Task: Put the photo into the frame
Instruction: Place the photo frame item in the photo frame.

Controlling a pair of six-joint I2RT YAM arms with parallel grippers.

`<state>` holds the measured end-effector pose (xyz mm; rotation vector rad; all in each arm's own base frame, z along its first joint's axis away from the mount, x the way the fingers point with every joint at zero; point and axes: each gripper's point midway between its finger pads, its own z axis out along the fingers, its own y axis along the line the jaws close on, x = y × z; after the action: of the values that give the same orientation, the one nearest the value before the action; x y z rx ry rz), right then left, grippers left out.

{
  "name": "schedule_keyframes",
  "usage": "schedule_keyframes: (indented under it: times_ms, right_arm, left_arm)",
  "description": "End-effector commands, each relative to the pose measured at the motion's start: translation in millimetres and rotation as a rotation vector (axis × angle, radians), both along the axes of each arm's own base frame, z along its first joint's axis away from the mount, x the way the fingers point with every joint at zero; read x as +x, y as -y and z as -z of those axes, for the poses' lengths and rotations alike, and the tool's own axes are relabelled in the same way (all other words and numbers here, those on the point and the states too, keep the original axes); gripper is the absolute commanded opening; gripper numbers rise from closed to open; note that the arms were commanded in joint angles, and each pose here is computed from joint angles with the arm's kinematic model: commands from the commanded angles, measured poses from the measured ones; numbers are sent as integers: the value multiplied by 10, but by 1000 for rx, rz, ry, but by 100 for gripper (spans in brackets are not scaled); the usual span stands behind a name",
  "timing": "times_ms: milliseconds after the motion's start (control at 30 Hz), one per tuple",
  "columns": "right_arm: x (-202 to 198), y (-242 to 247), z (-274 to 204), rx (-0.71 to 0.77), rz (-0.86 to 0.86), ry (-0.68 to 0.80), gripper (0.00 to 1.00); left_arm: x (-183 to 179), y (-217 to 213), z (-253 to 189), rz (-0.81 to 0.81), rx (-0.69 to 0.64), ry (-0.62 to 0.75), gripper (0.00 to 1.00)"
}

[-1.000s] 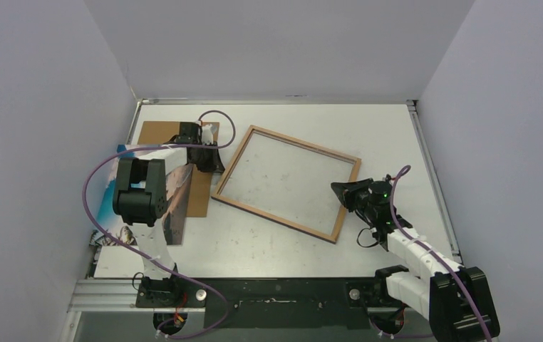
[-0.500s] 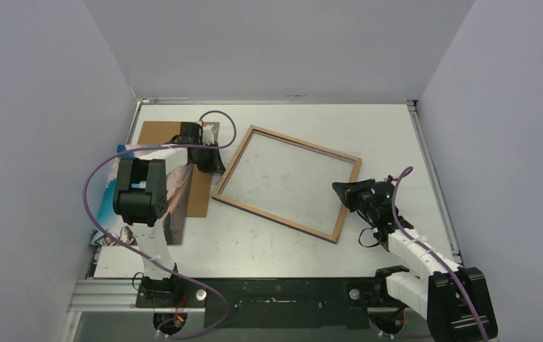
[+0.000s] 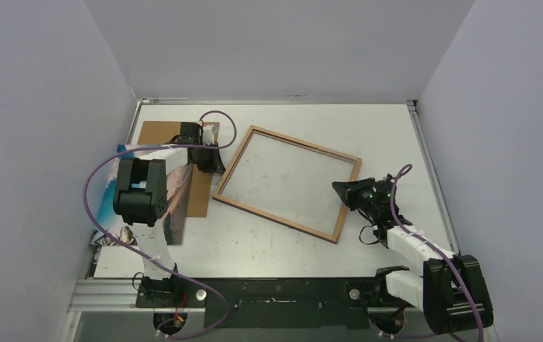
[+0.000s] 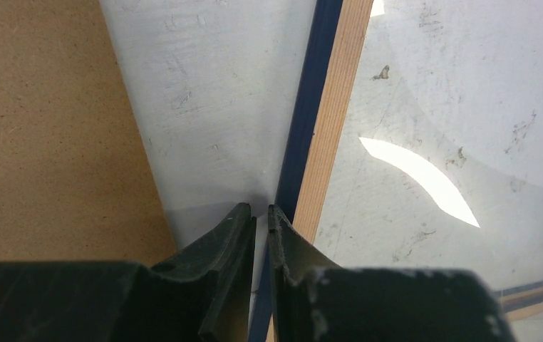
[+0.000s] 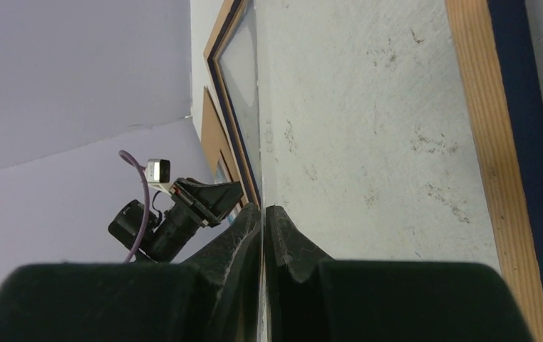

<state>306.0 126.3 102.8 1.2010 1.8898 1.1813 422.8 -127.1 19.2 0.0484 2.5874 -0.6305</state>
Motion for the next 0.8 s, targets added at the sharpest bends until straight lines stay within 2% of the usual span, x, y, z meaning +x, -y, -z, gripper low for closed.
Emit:
schedule_keyframes:
  times_ms: [0,167,300,500,633,767]
  right_arm:
    - [190,-104,-555,-32,-81,203,5]
    - [352,-274,-1285,-139,-230,439,5]
    - [380,-510,-1874,-139,-354,605,5]
    - [282,-722,-2481,-85,-443,782,5]
    - [305,-676,-2479,-44,-408,768,5]
    - [344,-530,-2127,113,-292,670,5]
  left_arm:
    - [-28,60,-17,22,-7,-13,13]
    - [-45,92,-36,21,-28,-28,9]
    - [-139,134,-10,30,-60,-61,7]
    - [-248,145,11,37,-86,-84,5]
    - [-251,87,-35,16,-115,-90,4]
    - [-167,-70,-88,-60,-165,-79,2]
